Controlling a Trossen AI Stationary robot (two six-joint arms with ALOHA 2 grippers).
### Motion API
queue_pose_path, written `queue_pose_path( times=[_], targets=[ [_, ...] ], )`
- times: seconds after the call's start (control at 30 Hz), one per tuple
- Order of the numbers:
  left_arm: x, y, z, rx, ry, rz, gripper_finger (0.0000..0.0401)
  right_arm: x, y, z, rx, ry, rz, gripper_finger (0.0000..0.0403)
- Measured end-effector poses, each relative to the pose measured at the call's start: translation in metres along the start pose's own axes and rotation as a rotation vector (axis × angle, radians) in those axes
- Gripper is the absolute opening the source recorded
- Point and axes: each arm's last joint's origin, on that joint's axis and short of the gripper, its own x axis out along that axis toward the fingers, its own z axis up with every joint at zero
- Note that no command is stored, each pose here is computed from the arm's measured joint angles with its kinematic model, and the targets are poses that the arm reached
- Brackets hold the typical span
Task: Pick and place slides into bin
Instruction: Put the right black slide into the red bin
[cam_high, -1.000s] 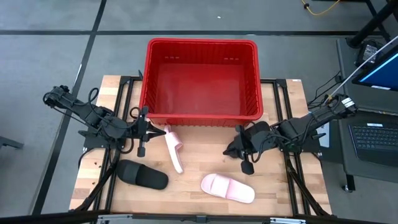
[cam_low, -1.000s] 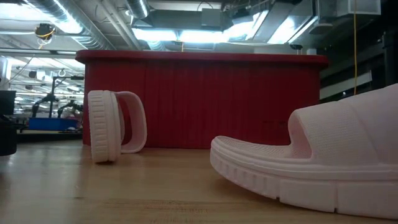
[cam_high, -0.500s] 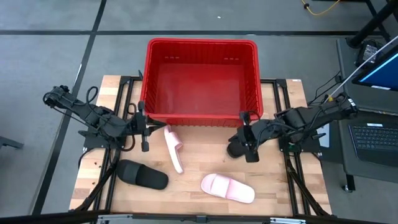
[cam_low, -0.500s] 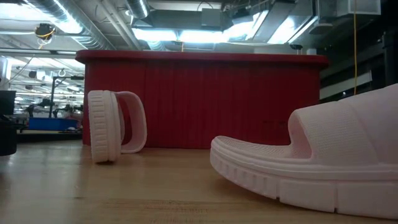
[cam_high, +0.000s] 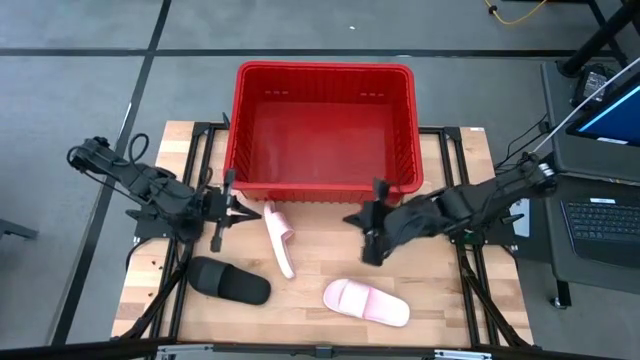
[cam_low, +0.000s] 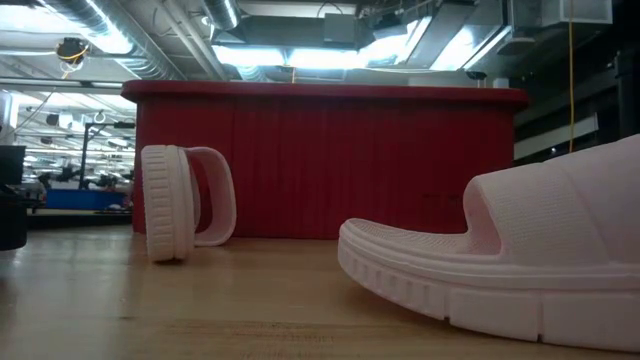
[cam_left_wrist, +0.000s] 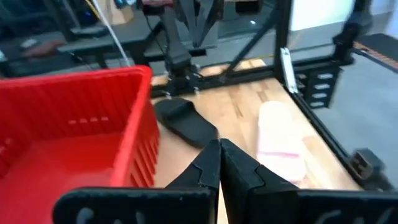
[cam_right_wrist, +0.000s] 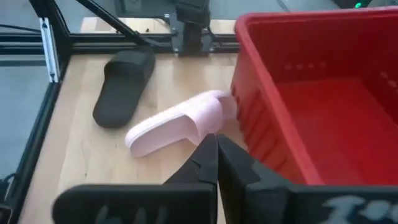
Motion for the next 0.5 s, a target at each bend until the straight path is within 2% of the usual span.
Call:
queue_pose_path(
  times=[0.13, 0.33, 0.5],
  targets=[
    [-0.008, 0.002, -0.002, -0.025, 0.007, -0.067, 0.0003, 0.017, 0.023, 0.009, -0.019, 0.113, -0.014, 0.0003],
    [-0.017, 0.002, -0.004, -0.023, 0.018, -0.173, 0.0001, 0.009, 0.041, 0.016, 0.158, 0.306, -0.104, 0.0002],
    [-0.022, 0.004, -0.010, 0.010, 0.067, -0.188, 0.0003, -0.004, 0.045, 0.016, 0.247, 0.396, -0.199, 0.0002]
  ],
)
